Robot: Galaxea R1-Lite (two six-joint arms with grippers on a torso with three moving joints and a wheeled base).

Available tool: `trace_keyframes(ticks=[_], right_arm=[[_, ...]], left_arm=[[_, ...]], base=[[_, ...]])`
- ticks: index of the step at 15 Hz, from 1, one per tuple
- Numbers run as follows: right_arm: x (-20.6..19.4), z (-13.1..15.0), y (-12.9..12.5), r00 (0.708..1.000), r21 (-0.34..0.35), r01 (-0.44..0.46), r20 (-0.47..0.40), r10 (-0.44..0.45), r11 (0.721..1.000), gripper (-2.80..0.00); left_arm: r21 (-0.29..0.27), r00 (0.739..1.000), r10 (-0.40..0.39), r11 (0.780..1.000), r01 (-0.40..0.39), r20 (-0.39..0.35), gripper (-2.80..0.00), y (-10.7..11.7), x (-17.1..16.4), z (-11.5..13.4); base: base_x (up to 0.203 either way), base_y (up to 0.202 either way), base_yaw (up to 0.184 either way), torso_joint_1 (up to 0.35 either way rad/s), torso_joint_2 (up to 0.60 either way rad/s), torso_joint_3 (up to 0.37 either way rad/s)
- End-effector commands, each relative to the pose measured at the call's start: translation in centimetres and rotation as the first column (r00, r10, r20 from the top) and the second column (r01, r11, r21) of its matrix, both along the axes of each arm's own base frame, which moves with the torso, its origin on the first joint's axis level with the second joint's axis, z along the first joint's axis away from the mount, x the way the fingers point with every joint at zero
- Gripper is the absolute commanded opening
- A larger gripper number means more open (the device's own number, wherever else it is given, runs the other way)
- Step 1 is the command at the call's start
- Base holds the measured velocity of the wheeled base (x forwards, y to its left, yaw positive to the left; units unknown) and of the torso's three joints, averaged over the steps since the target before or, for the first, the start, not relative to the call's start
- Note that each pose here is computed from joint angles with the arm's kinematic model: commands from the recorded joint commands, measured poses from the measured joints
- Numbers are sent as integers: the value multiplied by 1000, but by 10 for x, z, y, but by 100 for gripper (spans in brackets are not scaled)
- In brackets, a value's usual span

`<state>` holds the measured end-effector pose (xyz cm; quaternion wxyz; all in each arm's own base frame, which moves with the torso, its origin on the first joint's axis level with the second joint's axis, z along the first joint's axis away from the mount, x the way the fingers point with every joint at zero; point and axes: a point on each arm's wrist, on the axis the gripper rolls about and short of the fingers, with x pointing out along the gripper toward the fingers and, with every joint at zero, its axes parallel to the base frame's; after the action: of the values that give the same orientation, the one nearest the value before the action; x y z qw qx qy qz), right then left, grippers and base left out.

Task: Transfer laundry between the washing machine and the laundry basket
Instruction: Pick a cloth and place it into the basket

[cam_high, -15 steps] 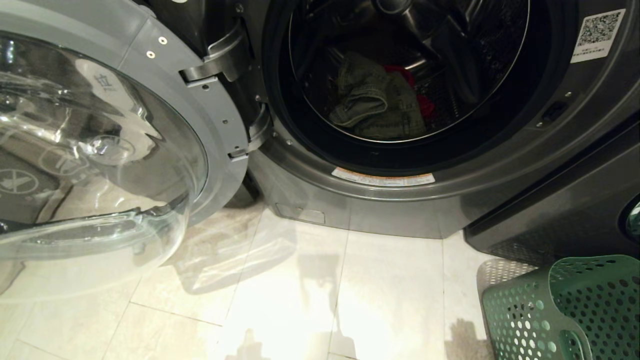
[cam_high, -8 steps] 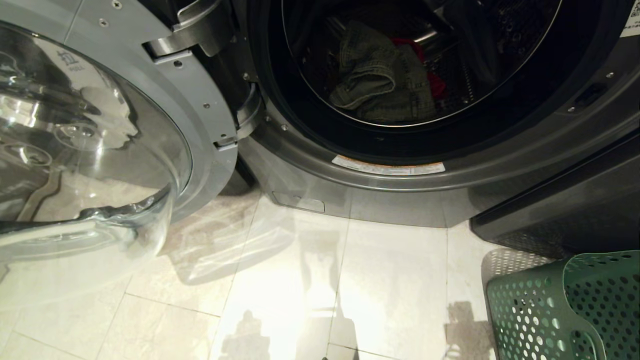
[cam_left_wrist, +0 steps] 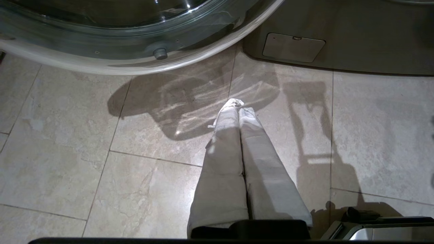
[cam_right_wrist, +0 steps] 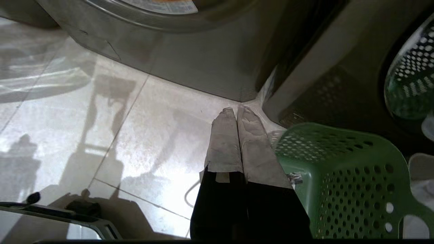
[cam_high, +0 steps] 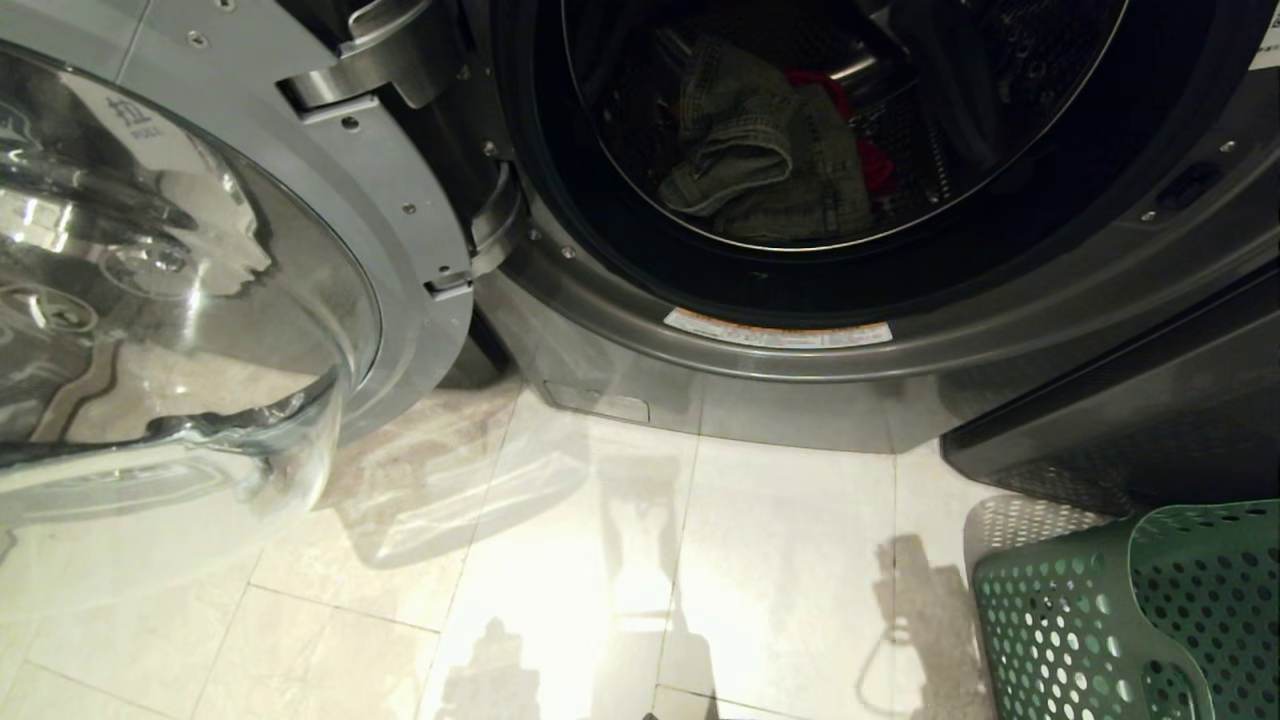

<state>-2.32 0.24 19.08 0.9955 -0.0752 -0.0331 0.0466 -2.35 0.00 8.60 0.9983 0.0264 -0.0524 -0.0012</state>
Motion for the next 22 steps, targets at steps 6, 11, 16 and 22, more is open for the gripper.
trace_keyframes(ticks=[6, 11, 16, 22], right_arm=[[164, 35, 30, 807, 12, -426, -447, 386, 905, -280], [240, 14, 97, 794, -72, -520, -408, 451, 851, -280], [308, 61, 130, 951, -81, -303, -94, 296, 949, -280], [372, 95, 160, 978, 17, -210, -14, 210, 978, 0]], left_arm=[[-1, 999, 2, 1000, -2, -39, -280, 0, 3, -11], [9, 999, -2, 1000, 2, -40, -280, 0, 3, -11], [0, 999, -6, 1000, 6, -37, -280, 0, 3, -11], [6, 999, -6, 1000, 7, -40, -280, 0, 3, -11]], base=[[0, 0, 0, 0, 0, 0], [0, 0, 0, 0, 0, 0], [0, 0, 0, 0, 0, 0], [0, 0, 0, 0, 0, 0]])
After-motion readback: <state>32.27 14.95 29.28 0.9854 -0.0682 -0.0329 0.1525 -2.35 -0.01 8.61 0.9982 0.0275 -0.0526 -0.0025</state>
